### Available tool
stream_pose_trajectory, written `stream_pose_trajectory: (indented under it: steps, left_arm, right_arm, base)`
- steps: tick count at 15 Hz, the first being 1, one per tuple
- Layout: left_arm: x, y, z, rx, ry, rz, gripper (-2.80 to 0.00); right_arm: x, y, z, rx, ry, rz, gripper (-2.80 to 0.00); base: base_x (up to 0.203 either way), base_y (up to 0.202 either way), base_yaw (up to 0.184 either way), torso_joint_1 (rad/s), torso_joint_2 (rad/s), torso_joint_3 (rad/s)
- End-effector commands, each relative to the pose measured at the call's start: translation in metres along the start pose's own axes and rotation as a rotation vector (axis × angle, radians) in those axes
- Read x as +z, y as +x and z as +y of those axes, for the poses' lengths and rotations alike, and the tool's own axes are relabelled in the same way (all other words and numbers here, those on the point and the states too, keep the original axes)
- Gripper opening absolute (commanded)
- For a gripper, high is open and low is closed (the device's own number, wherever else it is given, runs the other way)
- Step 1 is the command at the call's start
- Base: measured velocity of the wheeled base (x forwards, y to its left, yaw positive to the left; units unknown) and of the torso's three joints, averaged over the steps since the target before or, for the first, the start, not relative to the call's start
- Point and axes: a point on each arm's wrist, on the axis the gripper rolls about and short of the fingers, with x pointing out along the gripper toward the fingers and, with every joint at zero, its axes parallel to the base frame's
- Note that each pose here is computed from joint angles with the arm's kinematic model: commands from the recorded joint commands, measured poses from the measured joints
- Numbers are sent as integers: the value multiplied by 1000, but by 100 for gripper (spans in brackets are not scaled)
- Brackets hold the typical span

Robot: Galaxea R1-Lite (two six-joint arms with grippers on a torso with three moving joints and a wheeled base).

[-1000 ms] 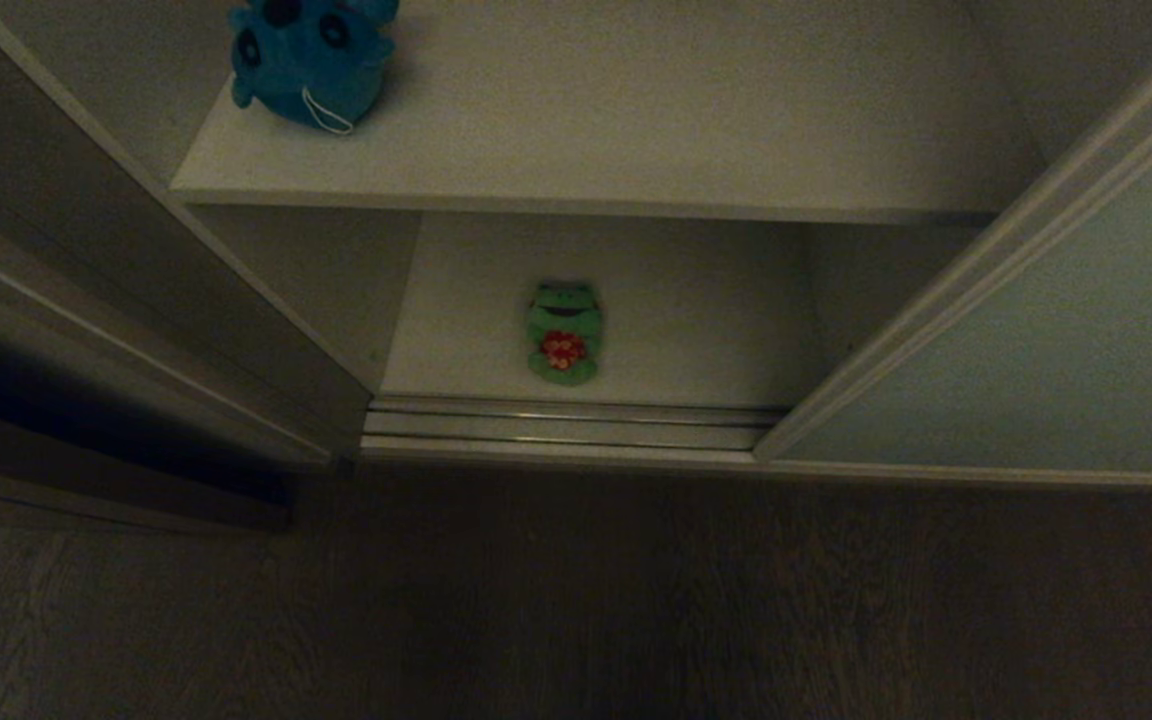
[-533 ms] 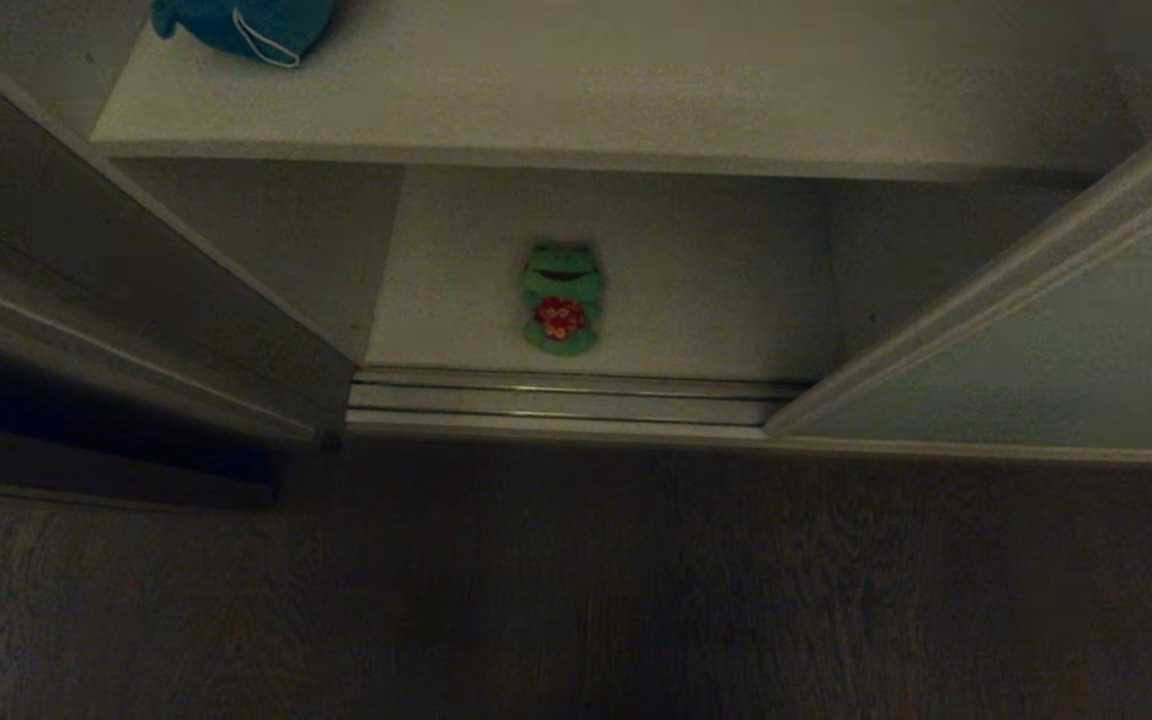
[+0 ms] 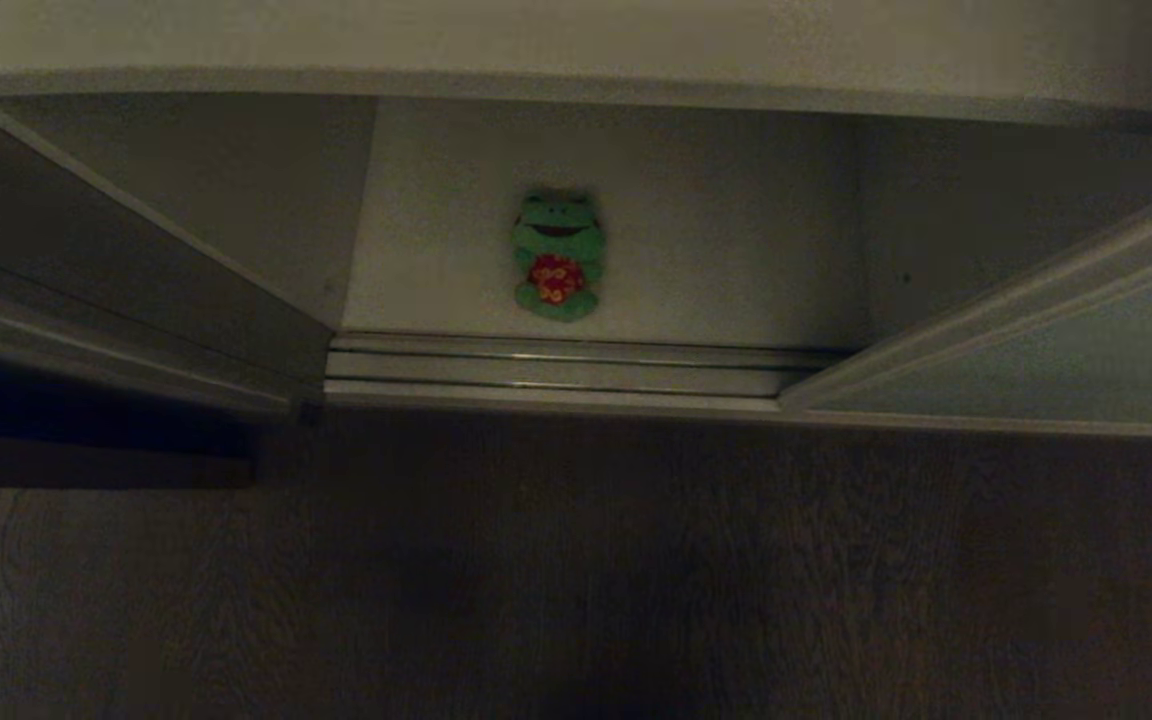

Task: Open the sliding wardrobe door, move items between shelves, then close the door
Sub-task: Place the green doll on the higher shelf

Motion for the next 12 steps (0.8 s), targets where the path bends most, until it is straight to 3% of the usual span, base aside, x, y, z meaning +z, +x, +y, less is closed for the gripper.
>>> stream_pose_trajectory:
  steps: [1,4,10,12]
  left_arm:
    - [0,0,0,-2,0,2,-280]
    - [0,0,0,-5,0,1,-280]
    - [1,0,0,6,-1,2,-280]
    - [22,-5,1,5,1,-41,-280]
  right_arm:
    - [0,0,0,0,0,-3,-280]
    - [0,0,0,0,0,-3,-280]
    - [0,0,0,0,0,-3,-280]
    - [0,0,0,0,0,-5,-280]
  base:
    - [0,0,0,2,2,-196]
    - [0,0,0,4,1,-172]
    - [0,0,0,2,0,-21]
    - [0,0,0,0,0,0]
